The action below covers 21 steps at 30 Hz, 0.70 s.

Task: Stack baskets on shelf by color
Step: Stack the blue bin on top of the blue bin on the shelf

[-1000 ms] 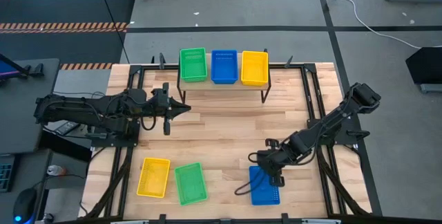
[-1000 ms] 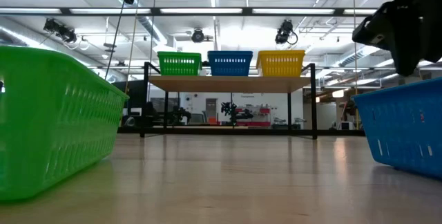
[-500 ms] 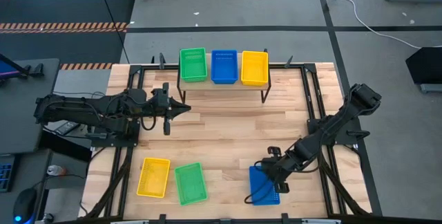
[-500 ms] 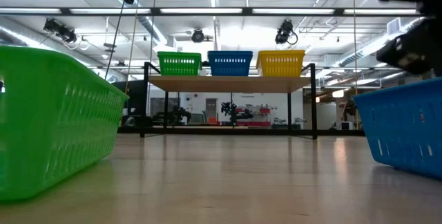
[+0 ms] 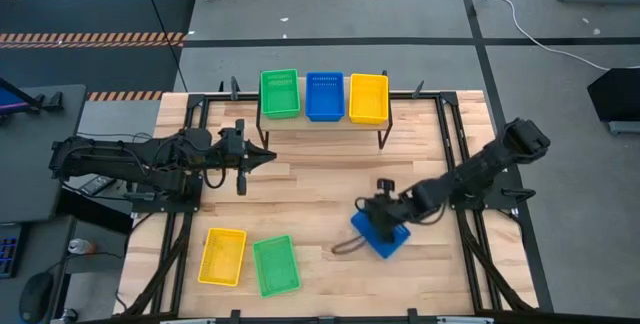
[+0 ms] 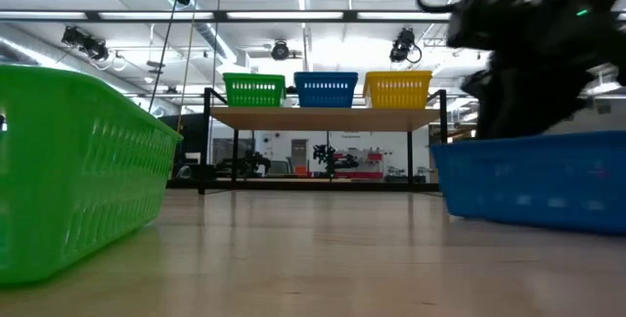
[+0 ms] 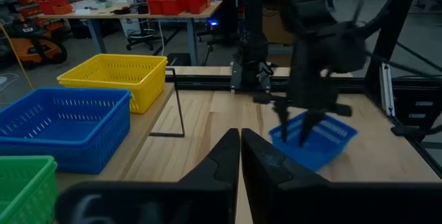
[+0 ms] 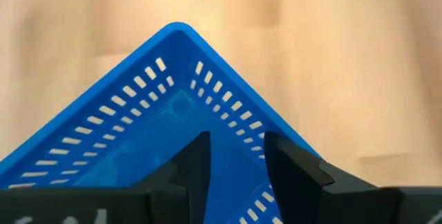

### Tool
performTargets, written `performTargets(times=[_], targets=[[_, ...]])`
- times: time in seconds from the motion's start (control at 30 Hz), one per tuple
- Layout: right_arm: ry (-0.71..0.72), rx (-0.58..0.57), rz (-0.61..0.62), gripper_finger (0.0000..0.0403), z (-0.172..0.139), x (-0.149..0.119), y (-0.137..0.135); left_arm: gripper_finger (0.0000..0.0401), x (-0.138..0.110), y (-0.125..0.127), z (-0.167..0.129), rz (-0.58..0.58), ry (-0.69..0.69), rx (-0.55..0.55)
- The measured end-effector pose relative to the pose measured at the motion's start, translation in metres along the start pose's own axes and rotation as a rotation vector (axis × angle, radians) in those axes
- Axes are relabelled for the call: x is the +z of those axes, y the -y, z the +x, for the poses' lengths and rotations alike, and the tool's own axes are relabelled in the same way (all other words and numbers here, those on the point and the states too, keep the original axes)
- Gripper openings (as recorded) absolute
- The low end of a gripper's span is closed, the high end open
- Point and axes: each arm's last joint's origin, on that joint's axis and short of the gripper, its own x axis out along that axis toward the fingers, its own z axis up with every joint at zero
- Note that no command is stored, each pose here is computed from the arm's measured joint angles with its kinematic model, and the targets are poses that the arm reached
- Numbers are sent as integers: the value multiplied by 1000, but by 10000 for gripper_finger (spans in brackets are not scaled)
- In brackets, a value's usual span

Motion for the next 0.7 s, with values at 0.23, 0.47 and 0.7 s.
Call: performTargets(times=[0.23, 0.47, 0.7], targets=[[33, -172, 96, 141, 11, 14, 40, 23, 0, 0, 0, 0, -1, 0], [-48, -281, 158, 141, 16, 11, 67, 24, -1, 0, 0, 2, -6, 0], [-30, -117, 110, 141, -2, 22, 50, 24, 0, 0, 0, 2, -5, 0]])
